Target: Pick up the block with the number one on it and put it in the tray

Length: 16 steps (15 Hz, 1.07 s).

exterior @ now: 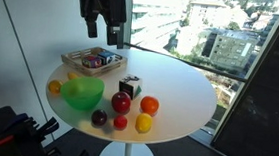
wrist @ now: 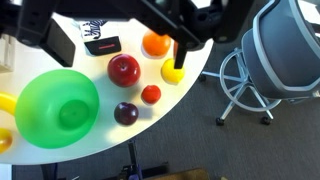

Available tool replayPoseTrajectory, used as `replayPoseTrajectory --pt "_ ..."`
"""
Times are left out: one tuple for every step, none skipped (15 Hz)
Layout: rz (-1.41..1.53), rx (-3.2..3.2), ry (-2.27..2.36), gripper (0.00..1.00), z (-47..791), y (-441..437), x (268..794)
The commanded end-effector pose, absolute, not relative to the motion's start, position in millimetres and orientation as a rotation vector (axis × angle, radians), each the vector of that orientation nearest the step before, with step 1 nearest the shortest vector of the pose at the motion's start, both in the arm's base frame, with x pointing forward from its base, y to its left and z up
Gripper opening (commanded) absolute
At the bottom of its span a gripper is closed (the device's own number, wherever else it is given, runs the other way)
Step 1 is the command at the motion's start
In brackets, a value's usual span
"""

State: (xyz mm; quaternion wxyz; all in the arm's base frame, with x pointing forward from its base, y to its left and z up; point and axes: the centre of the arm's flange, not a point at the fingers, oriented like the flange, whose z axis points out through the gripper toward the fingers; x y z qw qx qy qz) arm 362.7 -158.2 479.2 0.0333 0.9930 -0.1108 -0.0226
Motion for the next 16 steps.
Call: replayPoseTrajectory --pt "-0.008 3.068 -0.322 1.0 473.4 -159.3 398.6" --pt "0.014 3.07 -0.307 1.0 469.2 -158.7 406.6" --pt "0.028 3.073 -0.293 1.0 465.1 -158.2 415.7" --pt "0.045 3.075 -0.282 1.0 461.5 -157.2 423.8" --pt "0.06 3.076 -0.269 1.0 457.2 -156.3 433.5" --pt "0.071 3.075 -0.257 1.0 452.8 -154.9 442.1" --pt "0.081 3.072 -0.24 1.0 448.8 -153.2 451.3" --pt "0.089 3.072 -0.21 1.0 445.1 -151.3 458.6" --pt "0.095 3.067 -0.184 1.0 441.9 -148.6 466.7" --pt "0.094 3.063 -0.146 1.0 438.8 -146.8 473.6" --pt "0.092 3.065 -0.105 1.0 435.8 -144.9 480.8" --pt "0.09 3.066 -0.067 1.0 433.1 -142.9 487.2" --pt "0.076 3.07 -0.029 1.0 430.3 -140.4 494.3" --pt "0.066 3.076 0.009 1.0 427.3 -138.1 500.2" --pt "0.062 3.078 0.039 1.0 424.7 -136.2 506.0" --pt "0.053 3.083 0.065 1.0 421.2 -134.4 512.0"
